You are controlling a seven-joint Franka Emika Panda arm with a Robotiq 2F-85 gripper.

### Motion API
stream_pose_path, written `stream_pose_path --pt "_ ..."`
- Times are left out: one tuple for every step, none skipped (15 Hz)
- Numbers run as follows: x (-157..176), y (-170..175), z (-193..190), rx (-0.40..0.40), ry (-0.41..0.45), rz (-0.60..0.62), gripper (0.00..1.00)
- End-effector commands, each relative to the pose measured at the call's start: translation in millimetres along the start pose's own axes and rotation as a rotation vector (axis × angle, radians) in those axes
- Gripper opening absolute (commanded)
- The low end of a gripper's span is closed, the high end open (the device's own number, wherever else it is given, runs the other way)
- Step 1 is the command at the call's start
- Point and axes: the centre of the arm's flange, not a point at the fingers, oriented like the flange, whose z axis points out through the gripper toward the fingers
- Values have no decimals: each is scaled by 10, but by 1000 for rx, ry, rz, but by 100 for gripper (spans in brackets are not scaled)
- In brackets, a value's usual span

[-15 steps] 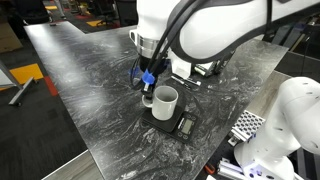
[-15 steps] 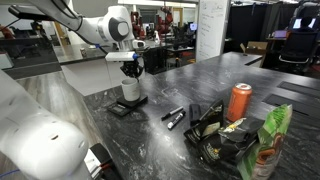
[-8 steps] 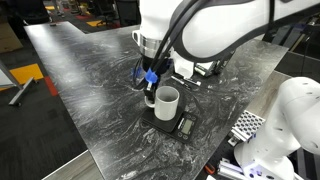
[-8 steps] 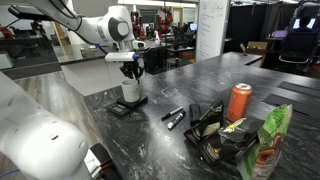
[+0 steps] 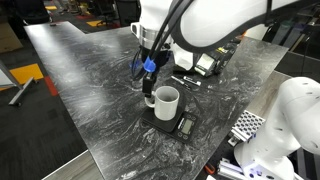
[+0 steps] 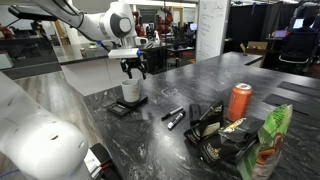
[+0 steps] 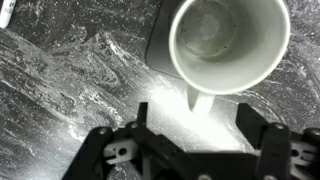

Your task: Pick the markers in the cup and put them on the counter, then pick the cup and put it on the black object

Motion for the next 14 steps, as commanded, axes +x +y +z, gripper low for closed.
stream_pose_path --pt "160 202 -156 -6 23 -66 100" --pt "177 224 -212 -8 25 -72 100" --pt "188 245 -273 -5 24 -72 100" --pt "194 270 -323 -10 23 -69 100" --pt "198 295 -364 -8 20 -64 100" --pt "192 341 -399 -10 16 -50 100" --pt "173 414 -432 -6 11 -37 100" --pt "158 474 -455 -3 10 -27 100" --pt "131 555 -471 -2 8 -7 100" --pt "102 637 -475 2 5 13 100" --pt "68 722 -473 8 5 37 100" --pt "40 802 -467 9 4 59 100" --pt "5 884 -455 12 4 81 100" --pt "-18 956 -448 16 4 107 100"
